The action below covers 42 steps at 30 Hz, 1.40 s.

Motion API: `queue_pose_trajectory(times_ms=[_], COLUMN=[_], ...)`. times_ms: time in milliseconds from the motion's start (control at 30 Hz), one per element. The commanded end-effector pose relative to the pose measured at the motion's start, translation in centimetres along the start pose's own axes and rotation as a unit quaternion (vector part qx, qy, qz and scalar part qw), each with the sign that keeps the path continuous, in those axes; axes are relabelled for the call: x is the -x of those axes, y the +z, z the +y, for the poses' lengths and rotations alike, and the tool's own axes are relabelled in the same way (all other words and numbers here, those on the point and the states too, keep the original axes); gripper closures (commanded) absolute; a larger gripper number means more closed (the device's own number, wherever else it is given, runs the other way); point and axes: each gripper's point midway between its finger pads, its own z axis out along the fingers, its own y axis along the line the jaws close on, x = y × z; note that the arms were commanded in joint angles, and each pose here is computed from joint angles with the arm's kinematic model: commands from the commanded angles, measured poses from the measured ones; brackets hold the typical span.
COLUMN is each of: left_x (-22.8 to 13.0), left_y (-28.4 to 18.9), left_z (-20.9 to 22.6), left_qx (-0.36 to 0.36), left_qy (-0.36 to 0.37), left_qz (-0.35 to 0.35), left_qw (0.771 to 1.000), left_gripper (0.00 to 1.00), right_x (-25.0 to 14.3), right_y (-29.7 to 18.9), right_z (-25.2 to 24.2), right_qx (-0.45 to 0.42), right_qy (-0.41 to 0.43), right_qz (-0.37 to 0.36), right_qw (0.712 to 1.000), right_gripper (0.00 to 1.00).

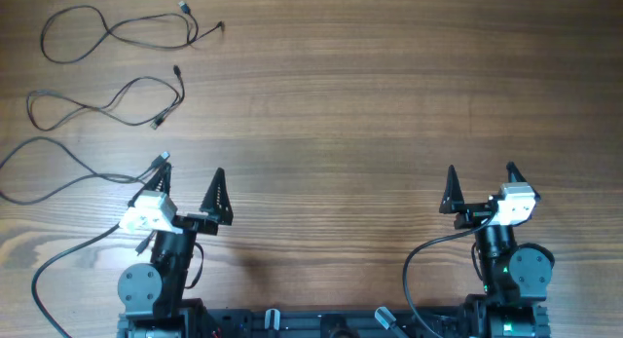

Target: Untangle cables

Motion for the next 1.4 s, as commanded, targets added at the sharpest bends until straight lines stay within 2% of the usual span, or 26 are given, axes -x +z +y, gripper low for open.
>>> queue_pose_trajectory(times_ms=[0, 67, 333, 533, 667, 1033, 1367], left_x=[0.2, 0.3, 0.1, -2.3, -5.0, -4.1, -4.3], left_y=[0.1, 0.1, 0.1, 0.2, -0.4, -0.8, -0.7], left_z=[0.2, 0.2, 0.8, 1.7, 4.2, 6.3, 6.0], left_qx=[0.001, -0.005, 0.014, 0.03, 0.093, 0.156, 0.144], left_qy=[0.0, 0.004, 0.025, 0.096, 0.088, 0.097, 0.146], left_qz=[-0.022, -0.04, -0.038, 0.015, 0.07, 0.054, 0.064], left_qw=[1.0, 0.999, 0.999, 0.995, 0.989, 0.981, 0.977], left_gripper=[0.0, 0.0, 0.0, 0.0, 0.0, 0.0, 0.0], right_x=[0.3, 0.3, 0.3, 0.3, 0.3, 0.3, 0.3], right_y=[-0.1, -0.1, -0.1, -0.1, -0.1, -0.1, -0.1], right_z=[-0.3, -0.3, -0.3, -0.3, -0.3, -0.3, -0.3], right_qx=[-0.007, -0.007, -0.007, -0.007, -0.007, -0.007, -0.007], right_qy=[0.007, 0.007, 0.007, 0.007, 0.007, 0.007, 0.007], right_qz=[-0.007, -0.007, -0.007, -0.007, -0.007, -0.007, -0.008], right_qw=[1.0, 1.0, 1.0, 1.0, 1.0, 1.0, 1.0], right_gripper=[0.0, 0.0, 0.0, 0.0, 0.0, 0.0, 0.0])
